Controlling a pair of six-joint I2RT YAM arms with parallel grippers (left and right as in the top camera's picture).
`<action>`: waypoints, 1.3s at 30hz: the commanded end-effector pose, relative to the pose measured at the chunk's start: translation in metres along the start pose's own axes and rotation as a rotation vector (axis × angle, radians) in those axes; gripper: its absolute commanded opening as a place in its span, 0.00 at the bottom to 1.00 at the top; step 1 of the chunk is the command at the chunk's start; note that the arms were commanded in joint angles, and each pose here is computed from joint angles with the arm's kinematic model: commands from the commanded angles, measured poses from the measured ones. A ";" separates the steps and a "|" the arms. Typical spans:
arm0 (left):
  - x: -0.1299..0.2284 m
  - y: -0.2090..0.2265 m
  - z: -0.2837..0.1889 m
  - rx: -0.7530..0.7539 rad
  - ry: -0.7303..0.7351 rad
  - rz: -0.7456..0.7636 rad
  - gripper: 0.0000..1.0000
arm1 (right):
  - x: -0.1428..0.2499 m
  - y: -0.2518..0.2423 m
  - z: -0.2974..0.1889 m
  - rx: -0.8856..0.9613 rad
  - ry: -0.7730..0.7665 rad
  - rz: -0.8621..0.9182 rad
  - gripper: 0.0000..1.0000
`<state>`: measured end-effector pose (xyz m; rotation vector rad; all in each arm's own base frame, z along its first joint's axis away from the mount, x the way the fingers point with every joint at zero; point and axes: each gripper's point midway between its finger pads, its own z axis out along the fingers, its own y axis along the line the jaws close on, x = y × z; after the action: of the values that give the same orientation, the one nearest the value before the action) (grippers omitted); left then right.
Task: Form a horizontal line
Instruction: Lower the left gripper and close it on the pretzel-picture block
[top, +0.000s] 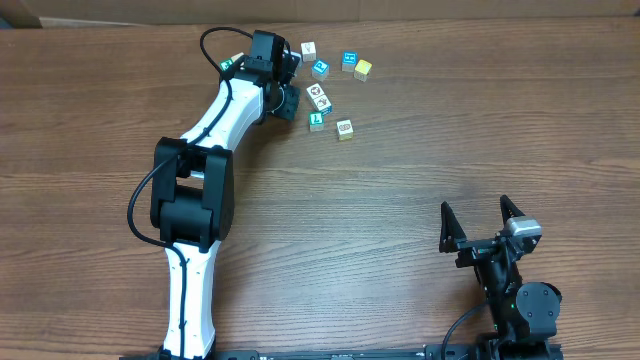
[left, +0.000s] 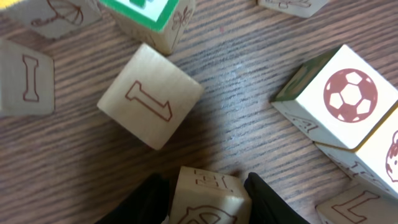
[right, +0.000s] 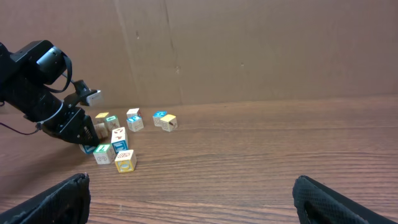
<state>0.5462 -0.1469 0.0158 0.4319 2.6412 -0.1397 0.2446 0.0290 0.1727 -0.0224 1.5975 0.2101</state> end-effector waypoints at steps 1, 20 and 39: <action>-0.013 -0.003 -0.022 -0.008 -0.037 -0.037 0.38 | 0.001 0.000 0.000 -0.004 -0.006 -0.005 1.00; -0.033 -0.012 -0.162 -0.003 -0.122 -0.116 0.34 | 0.001 0.000 0.000 -0.004 -0.006 -0.005 1.00; -0.003 -0.010 -0.045 -0.033 0.016 -0.082 0.60 | 0.001 0.000 0.000 -0.004 -0.006 -0.005 1.00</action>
<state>0.5252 -0.1496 0.0868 0.2942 2.6383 -0.1690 0.2446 0.0291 0.1727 -0.0227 1.5975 0.2104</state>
